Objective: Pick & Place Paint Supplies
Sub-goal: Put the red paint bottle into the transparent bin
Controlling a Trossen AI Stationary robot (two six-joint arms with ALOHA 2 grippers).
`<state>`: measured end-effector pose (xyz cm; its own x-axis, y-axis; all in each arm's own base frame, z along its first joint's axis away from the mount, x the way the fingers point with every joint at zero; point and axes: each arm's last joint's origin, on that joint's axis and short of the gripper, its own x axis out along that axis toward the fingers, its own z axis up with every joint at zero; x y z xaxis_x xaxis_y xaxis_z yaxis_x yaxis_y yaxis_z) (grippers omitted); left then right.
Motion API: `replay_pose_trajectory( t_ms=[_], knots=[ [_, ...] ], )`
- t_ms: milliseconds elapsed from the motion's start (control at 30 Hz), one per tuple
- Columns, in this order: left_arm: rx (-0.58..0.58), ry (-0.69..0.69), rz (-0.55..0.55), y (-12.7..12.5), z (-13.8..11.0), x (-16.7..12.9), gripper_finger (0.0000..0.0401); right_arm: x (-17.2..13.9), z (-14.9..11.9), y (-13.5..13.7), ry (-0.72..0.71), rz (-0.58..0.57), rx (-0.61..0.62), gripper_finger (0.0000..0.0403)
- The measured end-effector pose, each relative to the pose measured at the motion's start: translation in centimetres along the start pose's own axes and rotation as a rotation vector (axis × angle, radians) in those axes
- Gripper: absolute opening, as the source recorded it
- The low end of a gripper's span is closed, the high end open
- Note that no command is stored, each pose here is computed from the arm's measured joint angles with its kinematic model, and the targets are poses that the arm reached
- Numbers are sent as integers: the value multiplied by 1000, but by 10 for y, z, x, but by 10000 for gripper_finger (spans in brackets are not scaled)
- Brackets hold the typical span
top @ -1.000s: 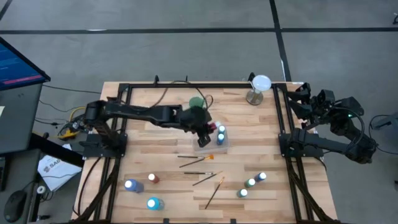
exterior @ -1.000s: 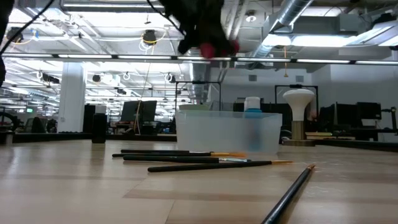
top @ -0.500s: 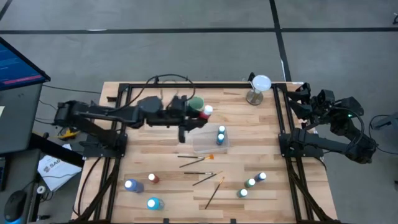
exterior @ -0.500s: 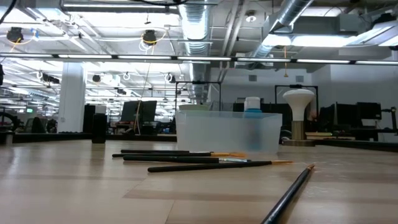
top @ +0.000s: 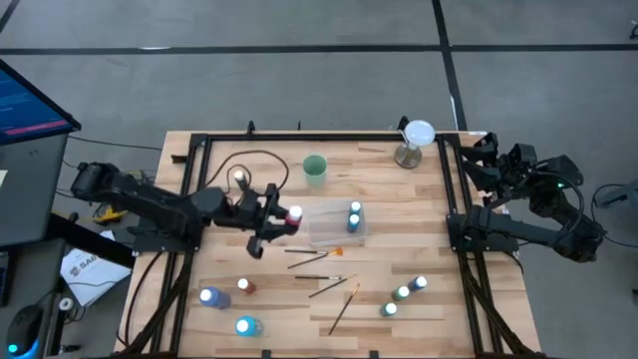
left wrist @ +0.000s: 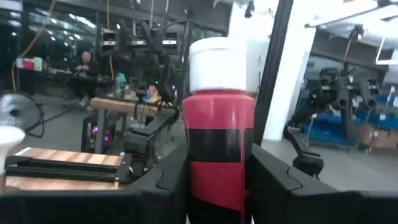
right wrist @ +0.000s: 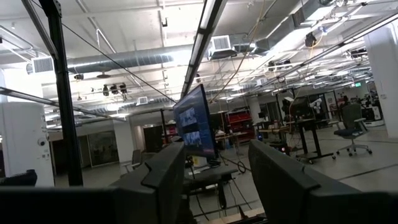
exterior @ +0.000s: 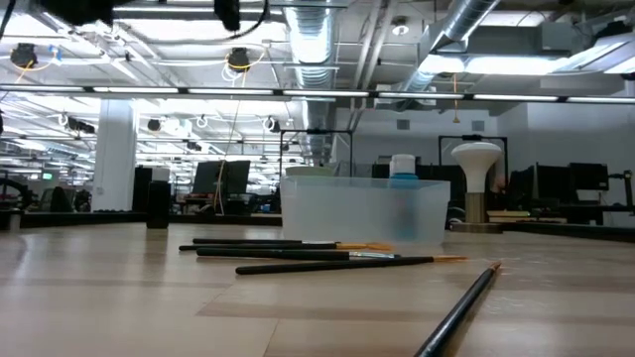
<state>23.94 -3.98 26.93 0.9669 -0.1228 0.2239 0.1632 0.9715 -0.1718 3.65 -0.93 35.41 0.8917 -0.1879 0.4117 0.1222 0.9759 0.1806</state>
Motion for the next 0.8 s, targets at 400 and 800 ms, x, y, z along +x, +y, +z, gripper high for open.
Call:
replay_pose_trajectory(
  t_ms=[400,800],
  knots=[
    [-62,-50,-61,-10,-16,-11,113,0,0,0,0,0,0,172],
    [-102,-79,-96,-11,-13,-12,113,0,0,0,0,0,0,172]
  ],
)
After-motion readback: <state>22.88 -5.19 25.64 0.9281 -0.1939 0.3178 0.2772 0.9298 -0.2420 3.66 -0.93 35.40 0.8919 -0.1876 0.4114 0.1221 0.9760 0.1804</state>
